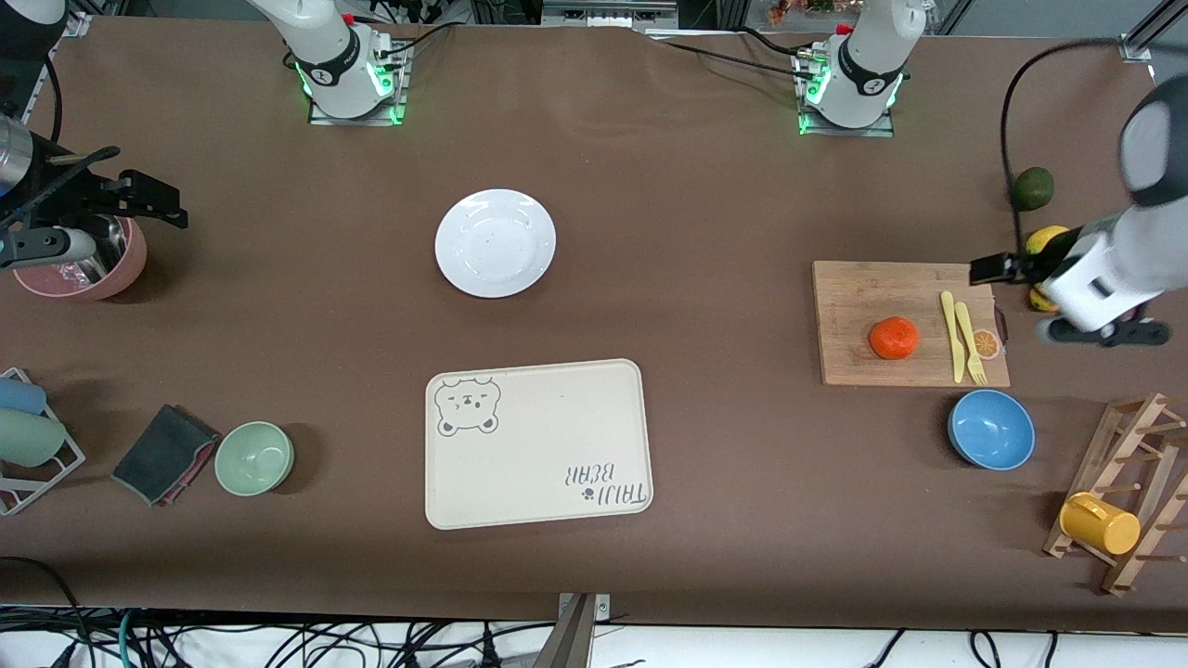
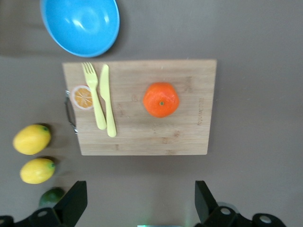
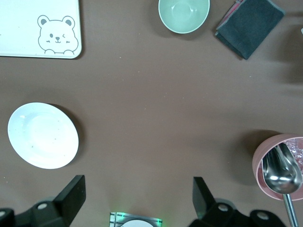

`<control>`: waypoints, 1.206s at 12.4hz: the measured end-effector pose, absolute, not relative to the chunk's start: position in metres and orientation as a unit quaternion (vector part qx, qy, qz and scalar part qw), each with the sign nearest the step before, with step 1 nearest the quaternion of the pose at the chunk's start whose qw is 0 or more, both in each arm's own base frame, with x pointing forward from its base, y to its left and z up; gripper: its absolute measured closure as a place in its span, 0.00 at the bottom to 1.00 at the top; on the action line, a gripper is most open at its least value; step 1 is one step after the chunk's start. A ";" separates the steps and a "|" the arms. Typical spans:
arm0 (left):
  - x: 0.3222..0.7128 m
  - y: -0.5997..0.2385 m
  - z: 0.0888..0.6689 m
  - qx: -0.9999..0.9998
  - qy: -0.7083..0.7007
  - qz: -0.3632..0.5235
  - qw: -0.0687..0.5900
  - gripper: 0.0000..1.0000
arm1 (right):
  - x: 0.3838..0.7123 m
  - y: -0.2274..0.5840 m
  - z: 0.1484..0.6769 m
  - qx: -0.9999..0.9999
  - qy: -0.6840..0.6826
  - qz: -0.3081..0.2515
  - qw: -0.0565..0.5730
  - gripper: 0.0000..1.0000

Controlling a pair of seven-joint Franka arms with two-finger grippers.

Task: Place orange and plate with both arms
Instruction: 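Reach the left gripper down to the orange on the cutting board and grasp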

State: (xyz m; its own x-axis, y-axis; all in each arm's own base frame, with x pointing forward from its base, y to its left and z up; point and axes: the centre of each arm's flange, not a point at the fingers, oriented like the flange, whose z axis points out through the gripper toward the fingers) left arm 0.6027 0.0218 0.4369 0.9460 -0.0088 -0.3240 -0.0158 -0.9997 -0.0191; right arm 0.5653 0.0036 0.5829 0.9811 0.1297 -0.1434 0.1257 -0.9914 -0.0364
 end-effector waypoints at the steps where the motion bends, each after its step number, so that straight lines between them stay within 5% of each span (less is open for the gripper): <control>1: 0.611 0.018 0.405 -0.984 0.008 0.176 0.012 0.00 | 0.565 0.004 0.583 -0.995 -0.064 0.073 0.014 0.00; 10: 0.579 0.013 0.254 -0.995 -0.013 0.093 0.017 0.00 | 0.567 0.004 0.572 -0.994 -0.064 0.084 0.014 0.00; 15: 0.557 0.006 0.215 -0.995 -0.016 0.096 0.016 0.00 | 0.567 0.005 0.569 -0.994 -0.065 0.087 0.014 0.00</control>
